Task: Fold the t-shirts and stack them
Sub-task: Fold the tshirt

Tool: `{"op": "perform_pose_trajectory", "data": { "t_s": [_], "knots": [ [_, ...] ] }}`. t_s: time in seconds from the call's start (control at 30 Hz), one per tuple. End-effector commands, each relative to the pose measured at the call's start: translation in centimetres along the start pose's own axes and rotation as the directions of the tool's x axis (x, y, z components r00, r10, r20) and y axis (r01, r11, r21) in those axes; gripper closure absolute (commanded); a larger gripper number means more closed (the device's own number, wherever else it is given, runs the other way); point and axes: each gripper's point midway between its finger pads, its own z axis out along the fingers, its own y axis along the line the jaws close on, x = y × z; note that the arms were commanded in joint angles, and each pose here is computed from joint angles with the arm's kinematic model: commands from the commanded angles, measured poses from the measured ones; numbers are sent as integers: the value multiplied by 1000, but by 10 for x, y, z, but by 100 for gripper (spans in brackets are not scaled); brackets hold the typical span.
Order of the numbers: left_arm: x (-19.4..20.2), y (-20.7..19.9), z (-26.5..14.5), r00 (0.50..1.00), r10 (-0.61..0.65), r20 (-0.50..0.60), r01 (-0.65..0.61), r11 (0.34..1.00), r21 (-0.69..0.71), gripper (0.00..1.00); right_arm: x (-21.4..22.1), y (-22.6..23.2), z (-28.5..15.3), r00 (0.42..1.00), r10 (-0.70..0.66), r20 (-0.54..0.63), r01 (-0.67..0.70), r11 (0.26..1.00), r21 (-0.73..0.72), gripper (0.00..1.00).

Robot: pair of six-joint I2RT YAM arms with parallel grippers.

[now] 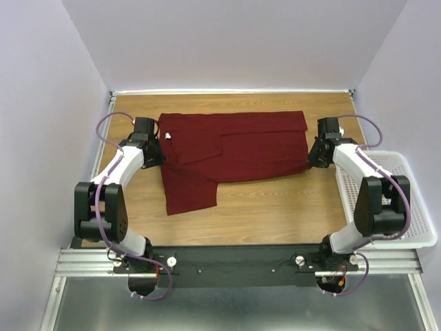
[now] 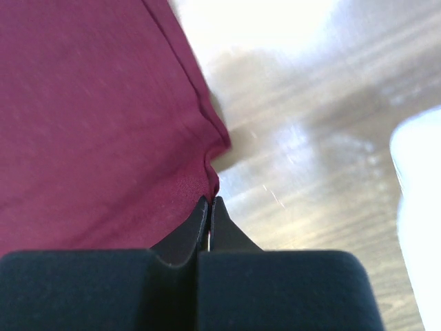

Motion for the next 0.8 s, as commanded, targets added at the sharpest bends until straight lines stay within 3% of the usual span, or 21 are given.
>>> {"op": "perform_pose_trajectory", "data": {
  "t_s": [0.0, 0.5, 0.77],
  "knots": [
    [-14, -4, 3, 1000, 15, -3, -15, 1000, 11, 100, -12, 8, 5, 999, -18, -28, 18, 1000, -8, 99],
    [-81, -19, 24, 999, 1, 46, -3, 999, 49, 100, -76, 40, 40, 999, -27, 23, 27, 1000, -1, 99],
    [-88, -20, 49, 1000, 0, 26, -1, 999, 54, 100, -86, 46, 61, 999, -33, 19, 33, 999, 16, 99]
  ]
}}
